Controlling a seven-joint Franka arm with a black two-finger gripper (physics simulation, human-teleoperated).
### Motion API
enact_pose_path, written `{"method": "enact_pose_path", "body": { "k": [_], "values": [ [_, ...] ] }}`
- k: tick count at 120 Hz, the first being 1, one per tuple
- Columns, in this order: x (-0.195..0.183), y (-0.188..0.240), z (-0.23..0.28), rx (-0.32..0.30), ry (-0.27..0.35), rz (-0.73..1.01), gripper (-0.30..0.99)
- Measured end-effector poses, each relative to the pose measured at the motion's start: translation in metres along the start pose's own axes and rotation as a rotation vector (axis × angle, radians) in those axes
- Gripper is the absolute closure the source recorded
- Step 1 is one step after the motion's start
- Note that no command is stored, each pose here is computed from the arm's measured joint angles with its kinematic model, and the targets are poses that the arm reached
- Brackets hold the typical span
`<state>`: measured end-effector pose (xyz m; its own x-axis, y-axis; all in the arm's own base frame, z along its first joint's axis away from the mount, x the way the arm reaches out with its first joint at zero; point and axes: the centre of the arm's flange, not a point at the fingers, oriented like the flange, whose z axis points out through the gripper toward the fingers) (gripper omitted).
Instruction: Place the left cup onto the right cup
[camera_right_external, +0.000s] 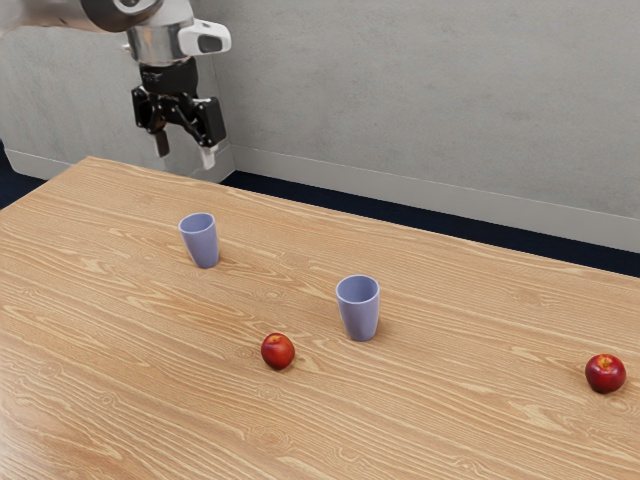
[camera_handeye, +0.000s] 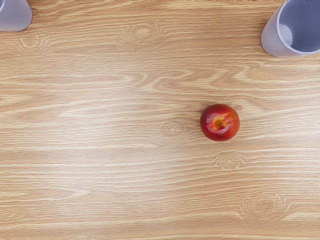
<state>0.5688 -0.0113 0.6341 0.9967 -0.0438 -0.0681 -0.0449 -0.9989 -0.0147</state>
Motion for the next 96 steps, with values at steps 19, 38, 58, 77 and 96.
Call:
{"method": "enact_pose_path", "body": {
  "k": [19, 38, 58, 77, 96],
  "values": [
    [0.0, -0.036, 0.003, -0.003, 0.001, -0.069, 0.0],
    [-0.002, -0.138, 0.025, 0.001, -0.034, -0.245, 0.0],
    [0.009, -0.194, 0.062, -0.002, -0.066, -0.331, 0.0],
    [0.047, -0.231, 0.068, 0.016, -0.005, -0.361, 0.0],
    [0.098, -0.244, 0.083, 0.027, 0.034, -0.348, 0.0]
  ]
}}
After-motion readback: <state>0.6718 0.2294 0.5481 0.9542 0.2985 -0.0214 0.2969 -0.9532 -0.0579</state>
